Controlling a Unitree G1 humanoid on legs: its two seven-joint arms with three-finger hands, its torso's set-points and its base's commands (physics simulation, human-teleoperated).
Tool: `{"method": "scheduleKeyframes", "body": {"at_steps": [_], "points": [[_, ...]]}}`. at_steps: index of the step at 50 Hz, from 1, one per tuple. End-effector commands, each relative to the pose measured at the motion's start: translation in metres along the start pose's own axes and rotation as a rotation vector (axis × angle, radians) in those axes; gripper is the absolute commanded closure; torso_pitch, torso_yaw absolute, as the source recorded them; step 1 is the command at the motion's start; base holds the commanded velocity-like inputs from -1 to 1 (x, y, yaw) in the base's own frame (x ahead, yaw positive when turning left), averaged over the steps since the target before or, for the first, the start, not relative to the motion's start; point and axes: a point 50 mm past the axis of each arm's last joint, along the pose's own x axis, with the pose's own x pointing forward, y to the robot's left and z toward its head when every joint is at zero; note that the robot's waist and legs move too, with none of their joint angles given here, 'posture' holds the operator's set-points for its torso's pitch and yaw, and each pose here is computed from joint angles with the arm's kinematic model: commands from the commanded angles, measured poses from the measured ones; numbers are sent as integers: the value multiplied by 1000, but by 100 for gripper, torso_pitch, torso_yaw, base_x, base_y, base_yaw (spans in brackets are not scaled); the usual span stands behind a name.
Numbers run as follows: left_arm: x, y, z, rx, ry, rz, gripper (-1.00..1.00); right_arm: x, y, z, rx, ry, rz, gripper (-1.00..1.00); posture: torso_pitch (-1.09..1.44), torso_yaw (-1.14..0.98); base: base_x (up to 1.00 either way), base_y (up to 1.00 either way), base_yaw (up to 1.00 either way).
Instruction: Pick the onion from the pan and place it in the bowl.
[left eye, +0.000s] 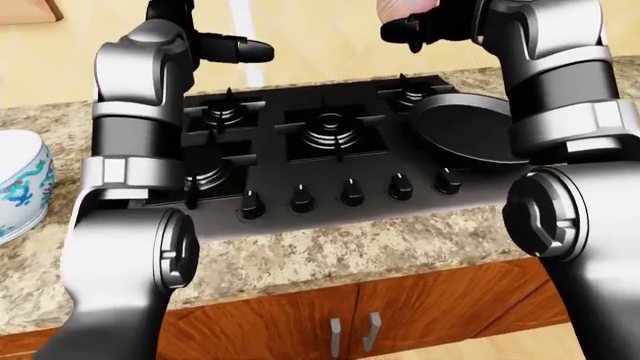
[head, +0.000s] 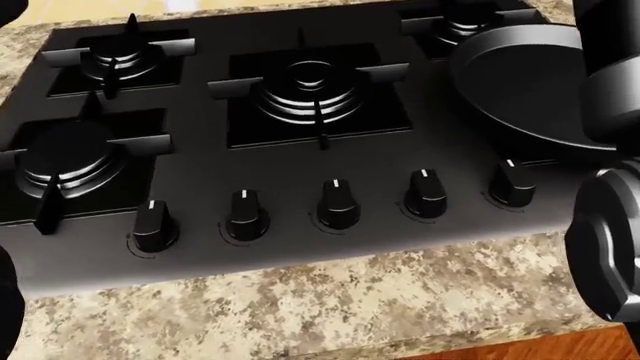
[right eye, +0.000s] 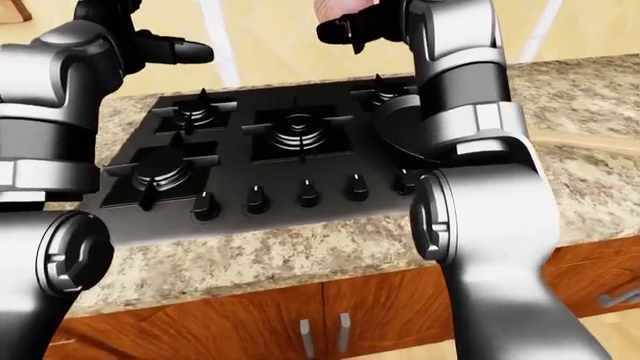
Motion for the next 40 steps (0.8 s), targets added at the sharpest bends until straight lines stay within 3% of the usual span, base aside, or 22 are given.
{"method": "scheduleKeyframes", "body": {"at_steps": [1, 40], "points": [[-8, 7, 27, -8, -111, 25, -100, -7, 0, 28, -21, -106, -3, 100, 0, 0, 0, 15, 0], [-8, 3, 28, -2, -112, 20, -100, -8, -1, 28, -11, -107, 0, 100, 0, 0, 0, 14, 0]]}}
